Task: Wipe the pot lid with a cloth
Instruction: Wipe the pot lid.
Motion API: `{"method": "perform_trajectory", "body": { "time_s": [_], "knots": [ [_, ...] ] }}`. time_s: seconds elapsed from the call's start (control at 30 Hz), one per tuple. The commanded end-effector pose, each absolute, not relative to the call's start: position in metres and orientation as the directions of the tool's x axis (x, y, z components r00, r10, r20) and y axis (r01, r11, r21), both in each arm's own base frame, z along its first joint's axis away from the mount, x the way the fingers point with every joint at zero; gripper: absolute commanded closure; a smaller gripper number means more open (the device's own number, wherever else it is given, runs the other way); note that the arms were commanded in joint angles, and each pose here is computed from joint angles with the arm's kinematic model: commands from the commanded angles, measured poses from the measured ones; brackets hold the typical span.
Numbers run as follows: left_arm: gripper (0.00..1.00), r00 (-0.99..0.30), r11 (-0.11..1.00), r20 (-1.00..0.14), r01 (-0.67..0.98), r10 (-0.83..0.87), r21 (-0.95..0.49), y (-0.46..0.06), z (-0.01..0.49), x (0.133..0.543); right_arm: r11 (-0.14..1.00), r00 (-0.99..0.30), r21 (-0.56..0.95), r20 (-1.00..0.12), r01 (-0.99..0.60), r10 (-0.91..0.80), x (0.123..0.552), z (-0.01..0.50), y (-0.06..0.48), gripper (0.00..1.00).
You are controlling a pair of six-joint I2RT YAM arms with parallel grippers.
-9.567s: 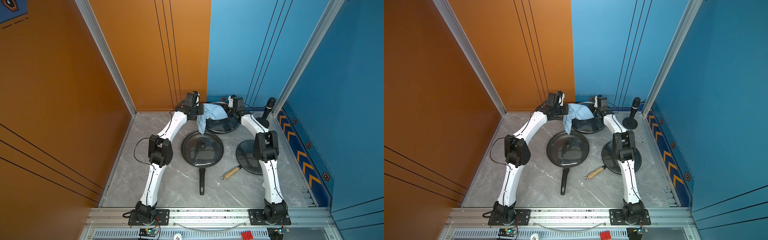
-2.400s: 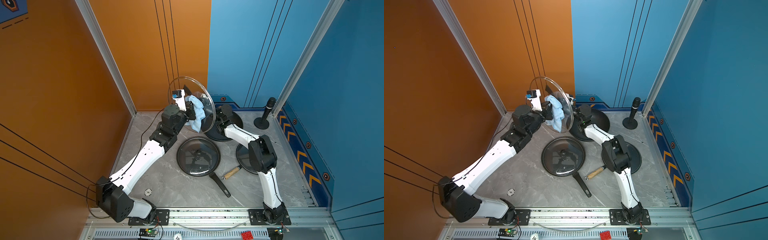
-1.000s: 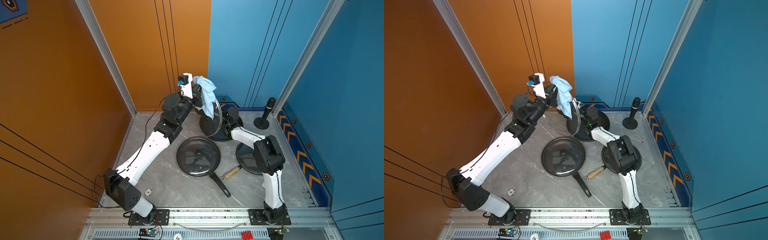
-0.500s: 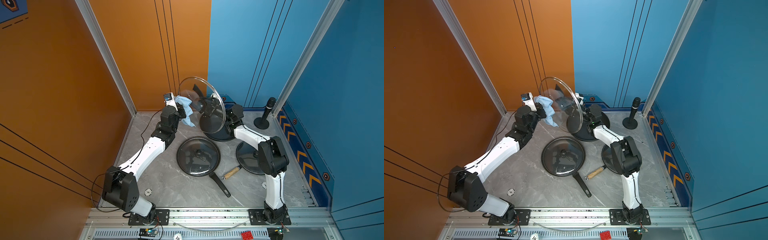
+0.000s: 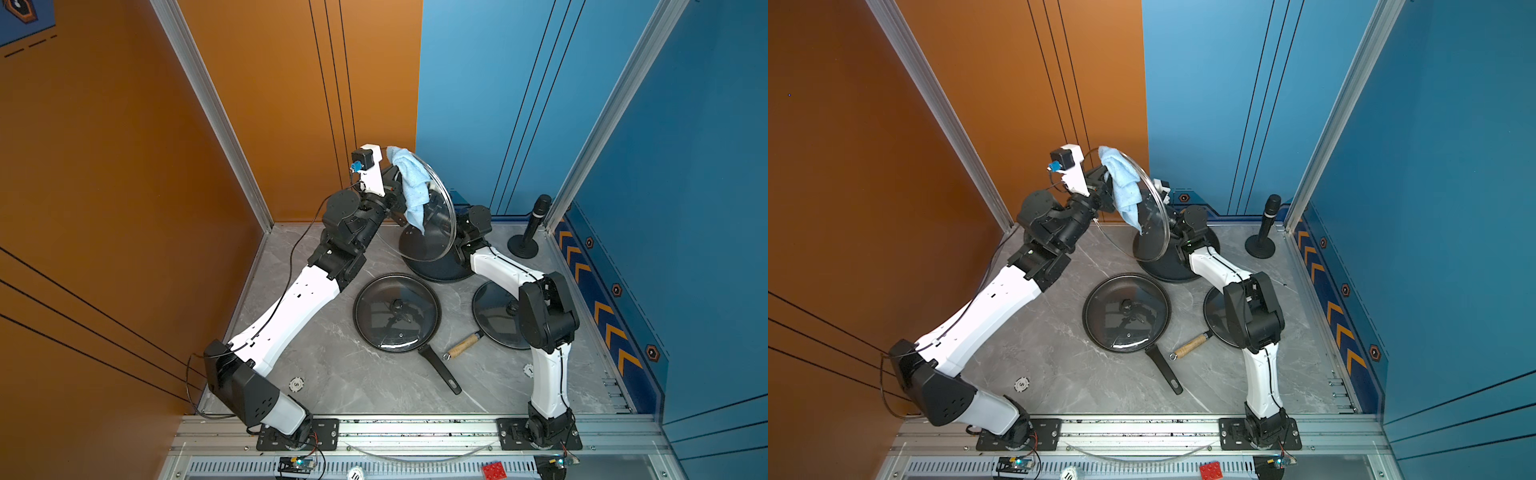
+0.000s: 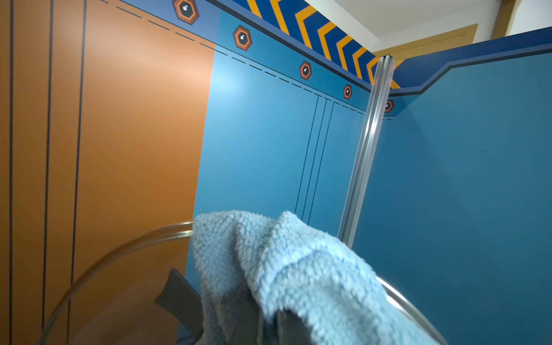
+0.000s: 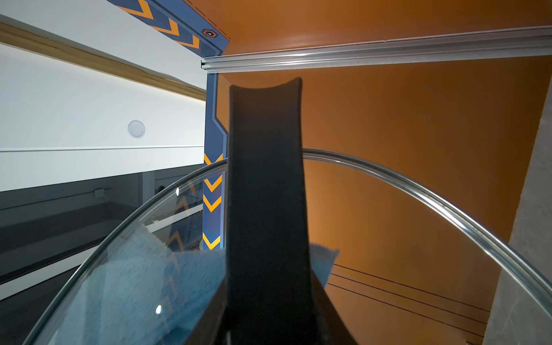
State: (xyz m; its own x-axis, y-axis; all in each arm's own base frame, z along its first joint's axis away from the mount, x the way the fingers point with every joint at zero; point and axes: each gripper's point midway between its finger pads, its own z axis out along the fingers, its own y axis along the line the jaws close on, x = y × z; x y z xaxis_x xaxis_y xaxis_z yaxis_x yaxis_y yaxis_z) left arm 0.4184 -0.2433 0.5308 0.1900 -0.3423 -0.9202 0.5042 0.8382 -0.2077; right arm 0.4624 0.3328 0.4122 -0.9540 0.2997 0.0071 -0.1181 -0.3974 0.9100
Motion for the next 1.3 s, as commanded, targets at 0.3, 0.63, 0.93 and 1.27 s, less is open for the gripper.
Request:
{"method": "perform_trajectory", "body": {
  "time_s": [0.3,0.63,0.93,1.27],
  "knots": [
    [1.0,-0.081,0.884,-0.882,-0.109,-0.464,-0.455,-0.116,0.342,0.491,-0.421,-0.923,0.842,-0.208,-0.337,0.323,0.411,0.477,0.312,0.95],
    [1.0,-0.178,0.88,-0.88,0.11,-0.441,-0.463,-0.185,0.361,0.464,-0.415,-0.911,0.845,-0.18,-0.336,0.371,0.432,0.471,0.302,0.95],
    [1.0,-0.08,0.69,-0.93,0.649,-0.358,-0.321,-0.307,0.478,0.393,-0.443,-0.922,0.849,-0.123,-0.289,0.367,0.467,0.458,0.312,0.95],
    [1.0,-0.377,0.529,-0.896,0.724,-0.235,-0.443,-0.388,0.383,0.393,-0.5,-0.913,0.796,-0.154,-0.341,0.378,0.465,0.485,0.302,0.95]
  ]
}}
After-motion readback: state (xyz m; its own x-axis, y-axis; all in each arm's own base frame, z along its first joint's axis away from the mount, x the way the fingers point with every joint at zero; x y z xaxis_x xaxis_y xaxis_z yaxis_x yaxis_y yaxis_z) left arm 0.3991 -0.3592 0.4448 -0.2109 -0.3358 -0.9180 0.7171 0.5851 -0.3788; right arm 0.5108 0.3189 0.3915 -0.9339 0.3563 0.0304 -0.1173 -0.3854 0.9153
